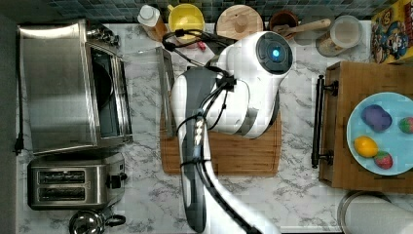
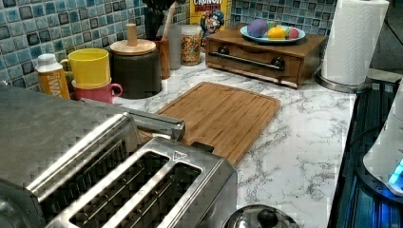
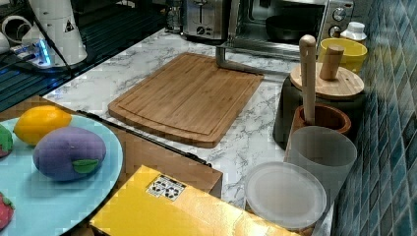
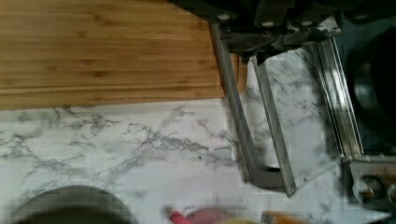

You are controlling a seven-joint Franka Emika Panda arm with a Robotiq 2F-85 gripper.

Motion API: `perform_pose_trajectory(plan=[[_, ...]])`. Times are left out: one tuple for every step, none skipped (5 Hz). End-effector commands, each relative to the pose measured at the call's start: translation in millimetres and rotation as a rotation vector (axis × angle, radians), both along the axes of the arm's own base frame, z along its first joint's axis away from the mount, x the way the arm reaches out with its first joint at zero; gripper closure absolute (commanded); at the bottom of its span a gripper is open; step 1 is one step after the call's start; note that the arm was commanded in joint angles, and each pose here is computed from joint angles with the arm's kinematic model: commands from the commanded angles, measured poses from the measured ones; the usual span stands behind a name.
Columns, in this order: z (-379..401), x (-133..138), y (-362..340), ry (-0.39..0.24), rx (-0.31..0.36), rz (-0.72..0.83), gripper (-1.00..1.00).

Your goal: Close the oven.

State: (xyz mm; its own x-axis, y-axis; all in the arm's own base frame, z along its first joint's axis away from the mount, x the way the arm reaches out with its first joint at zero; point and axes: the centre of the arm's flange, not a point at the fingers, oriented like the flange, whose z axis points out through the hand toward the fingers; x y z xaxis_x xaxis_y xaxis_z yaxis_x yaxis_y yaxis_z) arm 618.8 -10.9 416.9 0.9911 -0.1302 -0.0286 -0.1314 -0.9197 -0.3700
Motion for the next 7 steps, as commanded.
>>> perform_pose_trajectory(plan=[[-48, -15, 5, -0.123, 0.152, 0.215, 1.0], [-70, -13, 8, -0.182, 0.186, 0.24, 1.0], [-96, -1, 5, -0.177, 0.212, 0.211, 1.0], [-111, 6, 8, -0.209, 0.22, 0.195, 1.0], [-129, 12, 16, -0.192, 0.226, 0.211, 1.0], [-148, 17, 30, -0.172, 0.224, 0.236, 1.0], [-154, 23, 40, -0.153, 0.27, 0.25, 1.0]])
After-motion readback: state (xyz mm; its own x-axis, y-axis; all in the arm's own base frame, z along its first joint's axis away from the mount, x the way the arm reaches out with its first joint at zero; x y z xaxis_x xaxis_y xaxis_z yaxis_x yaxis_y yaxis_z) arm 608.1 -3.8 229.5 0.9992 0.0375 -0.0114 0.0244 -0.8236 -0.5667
